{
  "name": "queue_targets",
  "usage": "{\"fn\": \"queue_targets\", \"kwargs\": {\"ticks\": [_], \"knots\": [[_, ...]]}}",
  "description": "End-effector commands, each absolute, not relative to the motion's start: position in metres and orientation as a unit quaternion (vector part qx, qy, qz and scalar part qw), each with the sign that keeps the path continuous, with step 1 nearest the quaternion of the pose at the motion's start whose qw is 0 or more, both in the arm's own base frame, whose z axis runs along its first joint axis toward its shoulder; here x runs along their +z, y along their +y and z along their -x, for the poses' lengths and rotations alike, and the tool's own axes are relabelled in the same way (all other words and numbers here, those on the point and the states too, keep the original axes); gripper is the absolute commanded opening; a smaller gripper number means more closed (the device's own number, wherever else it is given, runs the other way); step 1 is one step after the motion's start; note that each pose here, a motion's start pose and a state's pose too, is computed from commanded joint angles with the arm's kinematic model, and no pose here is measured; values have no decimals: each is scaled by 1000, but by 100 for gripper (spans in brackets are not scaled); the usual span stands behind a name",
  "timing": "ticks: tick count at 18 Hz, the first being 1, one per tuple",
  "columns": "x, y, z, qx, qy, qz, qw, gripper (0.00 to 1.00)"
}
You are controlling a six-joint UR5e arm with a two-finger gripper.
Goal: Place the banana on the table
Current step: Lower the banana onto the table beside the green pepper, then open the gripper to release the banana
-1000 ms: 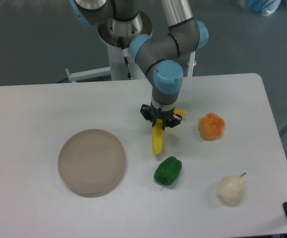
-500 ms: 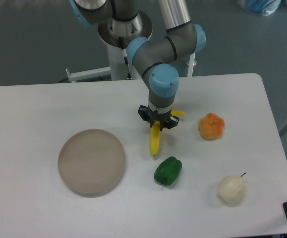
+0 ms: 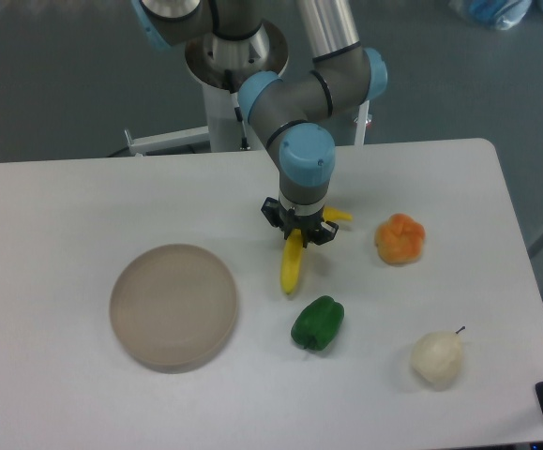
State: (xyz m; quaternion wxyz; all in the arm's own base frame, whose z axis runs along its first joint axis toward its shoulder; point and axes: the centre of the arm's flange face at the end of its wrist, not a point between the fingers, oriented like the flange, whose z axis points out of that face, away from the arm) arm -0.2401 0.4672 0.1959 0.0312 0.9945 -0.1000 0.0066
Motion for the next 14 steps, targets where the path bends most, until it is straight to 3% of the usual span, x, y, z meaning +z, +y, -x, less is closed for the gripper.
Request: {"fn": "queue_targets", "kwargs": {"ticks": [7, 9, 12, 14], "knots": [[196, 468, 242, 6, -100, -994, 32, 30], [199, 469, 243, 3, -98, -995, 29, 42], [200, 471, 244, 2, -97, -995, 29, 52], [202, 470, 244, 0, -96, -995, 28, 67]]}}
